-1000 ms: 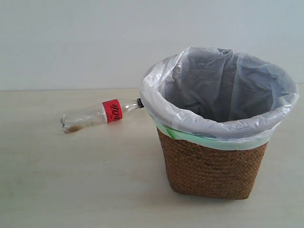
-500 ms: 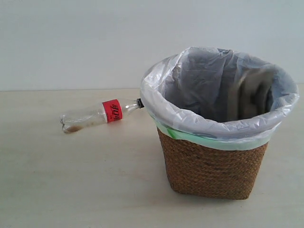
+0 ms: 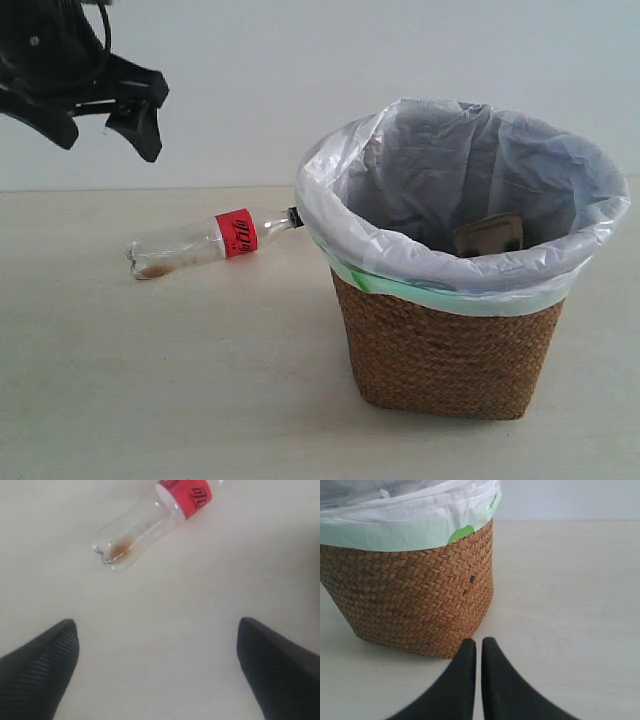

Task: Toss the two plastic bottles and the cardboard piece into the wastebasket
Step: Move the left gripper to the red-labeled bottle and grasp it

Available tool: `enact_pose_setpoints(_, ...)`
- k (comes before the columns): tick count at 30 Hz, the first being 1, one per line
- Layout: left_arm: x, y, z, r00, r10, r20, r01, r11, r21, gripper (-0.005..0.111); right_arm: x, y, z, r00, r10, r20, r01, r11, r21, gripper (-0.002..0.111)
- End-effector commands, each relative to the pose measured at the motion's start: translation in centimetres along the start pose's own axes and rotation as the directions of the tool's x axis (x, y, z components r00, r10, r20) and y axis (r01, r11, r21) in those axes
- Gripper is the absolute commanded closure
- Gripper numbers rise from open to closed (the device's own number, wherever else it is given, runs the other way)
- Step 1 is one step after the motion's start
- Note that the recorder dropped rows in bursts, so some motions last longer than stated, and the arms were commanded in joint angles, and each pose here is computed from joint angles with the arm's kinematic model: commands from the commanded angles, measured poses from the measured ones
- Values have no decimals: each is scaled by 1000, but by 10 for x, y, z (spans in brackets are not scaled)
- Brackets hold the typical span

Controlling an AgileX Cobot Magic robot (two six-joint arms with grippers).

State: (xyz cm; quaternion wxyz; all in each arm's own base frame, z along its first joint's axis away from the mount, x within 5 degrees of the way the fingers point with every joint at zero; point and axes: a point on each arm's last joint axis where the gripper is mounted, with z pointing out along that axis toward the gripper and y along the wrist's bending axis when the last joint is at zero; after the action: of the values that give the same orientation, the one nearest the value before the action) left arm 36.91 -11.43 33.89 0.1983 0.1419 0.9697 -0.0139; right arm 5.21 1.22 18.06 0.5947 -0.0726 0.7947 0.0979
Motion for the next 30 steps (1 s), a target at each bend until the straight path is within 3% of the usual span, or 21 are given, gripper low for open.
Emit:
enact_pose_setpoints(1, 5, 4, 39, 994, 13, -109, -18, 999, -49, 27, 0, 0, 0, 1000, -6, 9, 6, 1000, 4, 108)
enact_pose_setpoints(5, 7, 10, 72, 979, 75, -191, -97, 989, -111, 27, 0, 0, 0, 1000, -6, 9, 6, 1000, 4, 108)
enact_pose_setpoints(8, 5, 16, 100, 950, 204, -236, -244, 957, -156, 27, 0, 0, 0, 1000, -6, 9, 6, 1000, 4, 108)
enact_pose_setpoints(13, -13, 13, 112, 907, 412, -90, -421, 892, -164, 27, 0, 0, 0, 1000, -6, 9, 6, 1000, 4, 108)
enact_pose_setpoints(17, -24, 12, 116, 831, 556, -8, -547, 814, -195, 27, 0, 0, 0, 1000, -6, 9, 6, 1000, 4, 108)
enact_pose_setpoints(20, -26, 13, 127, 781, 624, -26, -613, 759, -219, 27, 0, 0, 0, 1000, -6, 9, 6, 1000, 4, 108)
enact_pose_setpoints(23, -21, 17, 155, 722, 682, -119, -688, 689, -227, 35, 0, 0, 0, 1000, -6, 9, 6, 1000, 4, 108)
enact_pose_setpoints(26, -19, 21, 171, 681, 710, -177, -730, 641, -238, 36, 0, 0, 0, 1000, -6, 9, 6, 1000, 4, 108)
enact_pose_setpoints(30, -19, 19, 174, 659, 727, -195, -750, 614, -245, 36, 0, 0, 0, 1000, -6, 9, 6, 1000, 4, 108)
